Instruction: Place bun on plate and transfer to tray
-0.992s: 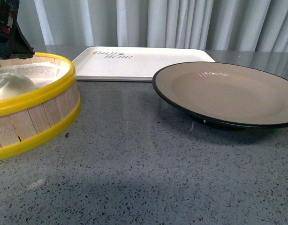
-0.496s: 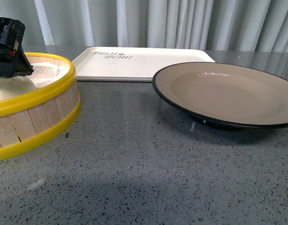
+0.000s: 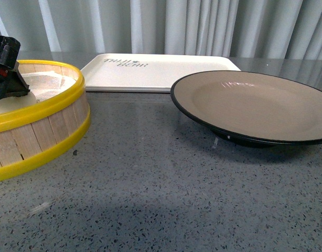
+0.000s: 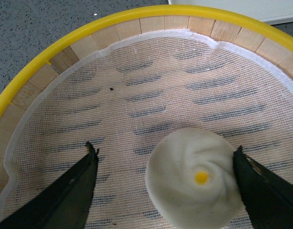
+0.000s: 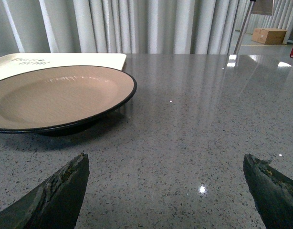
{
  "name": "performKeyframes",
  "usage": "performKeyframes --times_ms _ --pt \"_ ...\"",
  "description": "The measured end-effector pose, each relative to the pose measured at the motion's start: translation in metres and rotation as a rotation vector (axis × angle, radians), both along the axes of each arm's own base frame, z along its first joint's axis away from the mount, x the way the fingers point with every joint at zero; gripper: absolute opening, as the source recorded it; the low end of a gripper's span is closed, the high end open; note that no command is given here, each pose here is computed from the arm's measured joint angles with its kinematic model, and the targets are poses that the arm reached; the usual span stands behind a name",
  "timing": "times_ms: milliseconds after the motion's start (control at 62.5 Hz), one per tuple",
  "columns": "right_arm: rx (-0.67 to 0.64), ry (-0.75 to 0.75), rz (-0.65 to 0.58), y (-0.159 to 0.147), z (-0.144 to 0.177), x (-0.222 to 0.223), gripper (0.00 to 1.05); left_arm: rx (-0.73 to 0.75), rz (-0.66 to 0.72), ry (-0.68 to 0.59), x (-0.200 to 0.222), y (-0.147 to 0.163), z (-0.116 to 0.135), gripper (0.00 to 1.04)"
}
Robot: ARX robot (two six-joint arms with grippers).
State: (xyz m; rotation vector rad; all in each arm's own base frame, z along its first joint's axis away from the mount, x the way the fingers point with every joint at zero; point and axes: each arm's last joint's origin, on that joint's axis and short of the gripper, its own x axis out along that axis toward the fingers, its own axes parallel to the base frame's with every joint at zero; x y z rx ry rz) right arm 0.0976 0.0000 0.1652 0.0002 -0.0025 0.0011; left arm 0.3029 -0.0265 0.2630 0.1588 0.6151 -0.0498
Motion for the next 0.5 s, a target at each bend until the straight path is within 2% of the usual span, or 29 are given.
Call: performKeyframes --times_ms 176,336,400,496 --pt "0.000 0.000 0.000 0.000 0.000 0.000 0.96 -0.006 -0.009 -0.009 0.001 -0.001 0.005 0.40" --pt "0.000 0.000 0.000 0.000 0.000 0.000 0.96 -0.007 -0.010 -0.013 0.002 -0.001 0.008 0.17" --pt "0.000 0.000 0.000 0.000 0.000 0.000 0.96 -0.007 -0.009 -0.015 0.002 -0.001 0.010 0.04" --pt "0.000 0.000 0.000 0.000 0.000 0.000 0.96 -0.005 -0.013 -0.016 0.000 -0.001 0.012 0.04"
